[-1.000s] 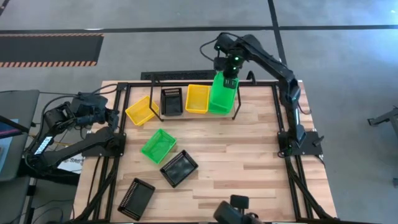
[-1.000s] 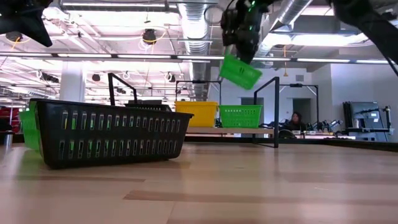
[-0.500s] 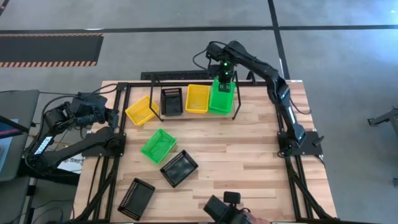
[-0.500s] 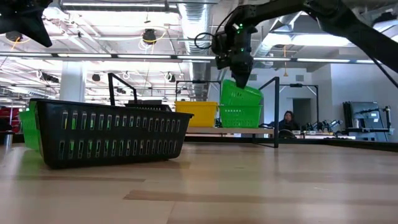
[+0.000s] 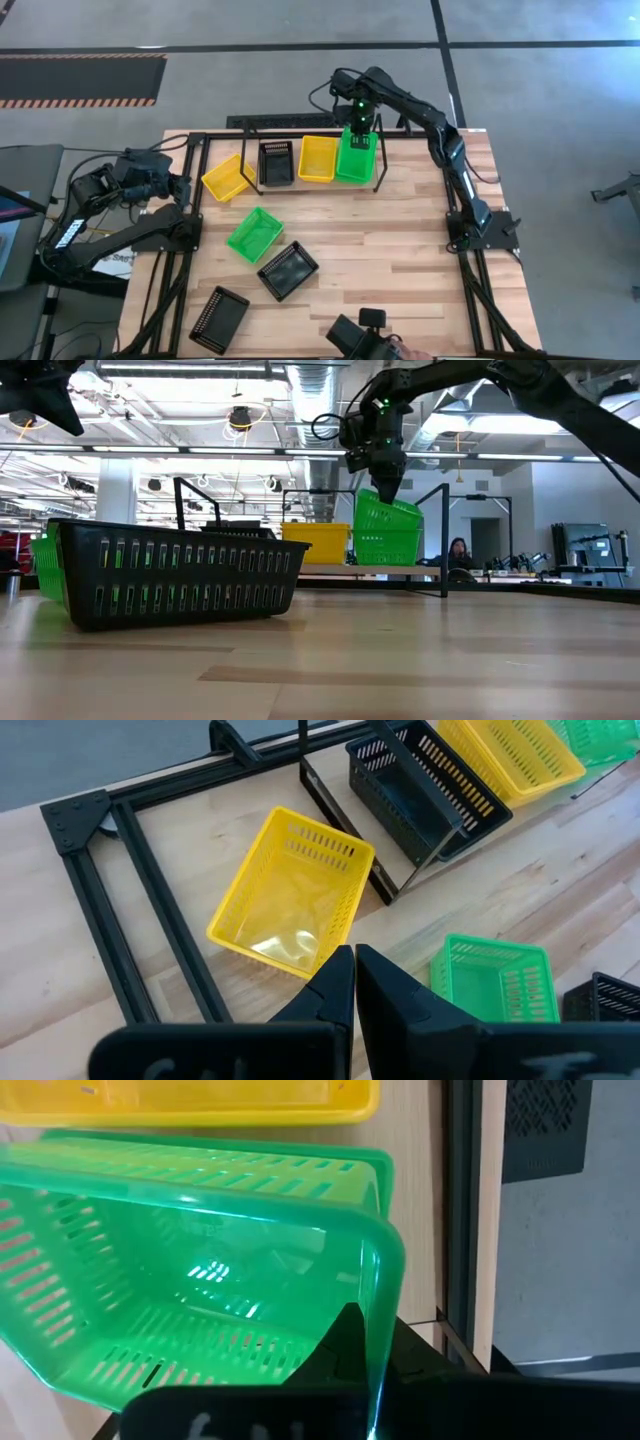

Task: Stack baskets on shelf by color
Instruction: Stack the bottom green bin on top of the green bin on the shelf

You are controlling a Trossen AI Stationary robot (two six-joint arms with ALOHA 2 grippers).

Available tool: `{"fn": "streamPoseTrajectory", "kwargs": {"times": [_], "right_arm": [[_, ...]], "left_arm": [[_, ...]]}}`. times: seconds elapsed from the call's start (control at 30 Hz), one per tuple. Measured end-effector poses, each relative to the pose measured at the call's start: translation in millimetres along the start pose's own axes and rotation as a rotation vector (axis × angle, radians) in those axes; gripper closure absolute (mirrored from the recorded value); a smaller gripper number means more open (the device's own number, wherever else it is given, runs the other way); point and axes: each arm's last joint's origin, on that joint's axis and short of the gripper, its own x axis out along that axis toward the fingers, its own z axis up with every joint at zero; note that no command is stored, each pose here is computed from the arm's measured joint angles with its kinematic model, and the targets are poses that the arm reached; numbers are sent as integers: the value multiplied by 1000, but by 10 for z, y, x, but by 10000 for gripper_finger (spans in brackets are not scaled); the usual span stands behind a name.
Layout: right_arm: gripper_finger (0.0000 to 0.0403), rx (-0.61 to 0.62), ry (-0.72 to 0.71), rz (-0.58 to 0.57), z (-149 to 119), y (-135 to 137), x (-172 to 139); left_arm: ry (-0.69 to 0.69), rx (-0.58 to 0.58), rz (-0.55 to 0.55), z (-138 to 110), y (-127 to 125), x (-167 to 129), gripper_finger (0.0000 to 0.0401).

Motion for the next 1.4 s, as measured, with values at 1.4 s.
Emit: {"fn": "streamPoseTrajectory", "kwargs": {"times": [1.4], "right_arm": [[400,-23,67,43,-242,107,30]], "left_arm": [[6,-1,31,-13,14,0,401]]}}
